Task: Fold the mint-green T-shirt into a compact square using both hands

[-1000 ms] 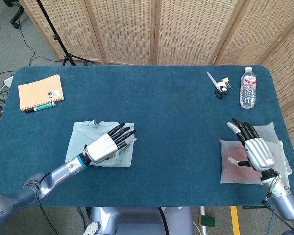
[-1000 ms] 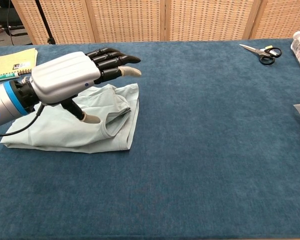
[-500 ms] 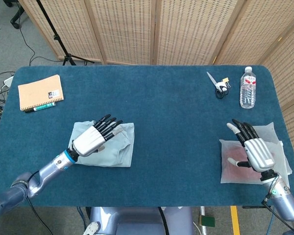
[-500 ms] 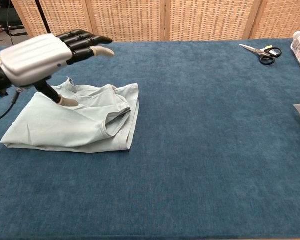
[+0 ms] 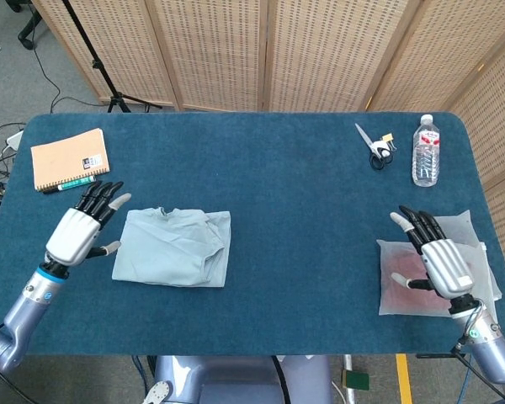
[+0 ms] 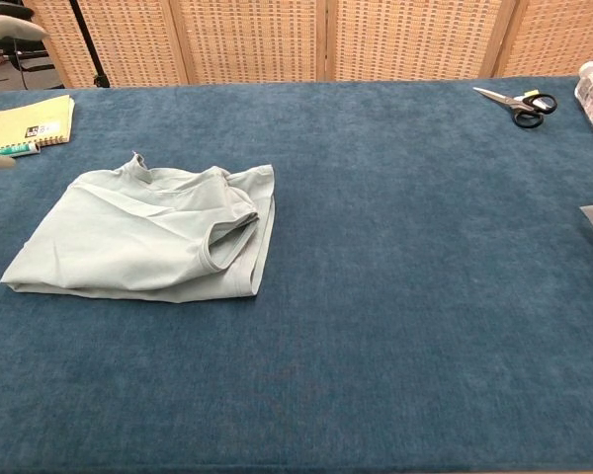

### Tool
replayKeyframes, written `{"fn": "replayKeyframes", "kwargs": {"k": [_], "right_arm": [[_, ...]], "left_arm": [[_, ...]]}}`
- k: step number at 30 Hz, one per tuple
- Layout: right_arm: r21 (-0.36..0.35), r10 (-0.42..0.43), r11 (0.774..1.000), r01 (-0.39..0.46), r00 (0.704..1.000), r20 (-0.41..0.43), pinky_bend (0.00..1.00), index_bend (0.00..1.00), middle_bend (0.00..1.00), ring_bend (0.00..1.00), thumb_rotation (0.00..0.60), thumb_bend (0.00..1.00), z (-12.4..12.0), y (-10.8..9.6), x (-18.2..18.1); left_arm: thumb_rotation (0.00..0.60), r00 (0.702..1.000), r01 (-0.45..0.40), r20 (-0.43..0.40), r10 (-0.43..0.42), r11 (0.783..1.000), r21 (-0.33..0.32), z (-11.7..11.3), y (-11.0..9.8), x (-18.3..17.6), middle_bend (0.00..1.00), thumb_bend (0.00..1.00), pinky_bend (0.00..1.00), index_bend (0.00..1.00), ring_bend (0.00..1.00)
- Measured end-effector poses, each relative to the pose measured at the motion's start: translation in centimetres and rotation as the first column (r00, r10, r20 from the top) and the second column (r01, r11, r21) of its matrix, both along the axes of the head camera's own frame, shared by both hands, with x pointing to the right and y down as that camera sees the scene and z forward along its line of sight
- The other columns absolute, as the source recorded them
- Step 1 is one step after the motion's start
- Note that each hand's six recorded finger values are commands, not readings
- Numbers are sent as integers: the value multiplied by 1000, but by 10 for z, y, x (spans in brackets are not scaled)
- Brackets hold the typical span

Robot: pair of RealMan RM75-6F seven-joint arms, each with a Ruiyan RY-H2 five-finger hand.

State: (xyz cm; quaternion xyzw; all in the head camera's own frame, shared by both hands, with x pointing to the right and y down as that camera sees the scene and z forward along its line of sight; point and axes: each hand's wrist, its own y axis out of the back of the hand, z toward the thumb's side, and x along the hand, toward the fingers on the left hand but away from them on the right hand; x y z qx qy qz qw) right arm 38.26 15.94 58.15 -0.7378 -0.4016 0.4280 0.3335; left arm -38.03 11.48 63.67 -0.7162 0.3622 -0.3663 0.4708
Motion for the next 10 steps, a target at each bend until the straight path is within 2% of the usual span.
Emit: {"fn": "replayKeyframes", "kwargs": {"k": [4,10], "right_arm": [[11,-3,1000,3,1000,8,0,0,0,0,600,28,-4,1,0],[32,6,999,-6,1000,0,0,0,0,0,600,28,-8,0,2]], "left_arm": [[600,994,111,15,-110,994,-12,-8,9,-30,0,0,0,0,0],[600,967,236,105,-234,972,-8,-22,21,-52,0,0,0,0,0]]}}
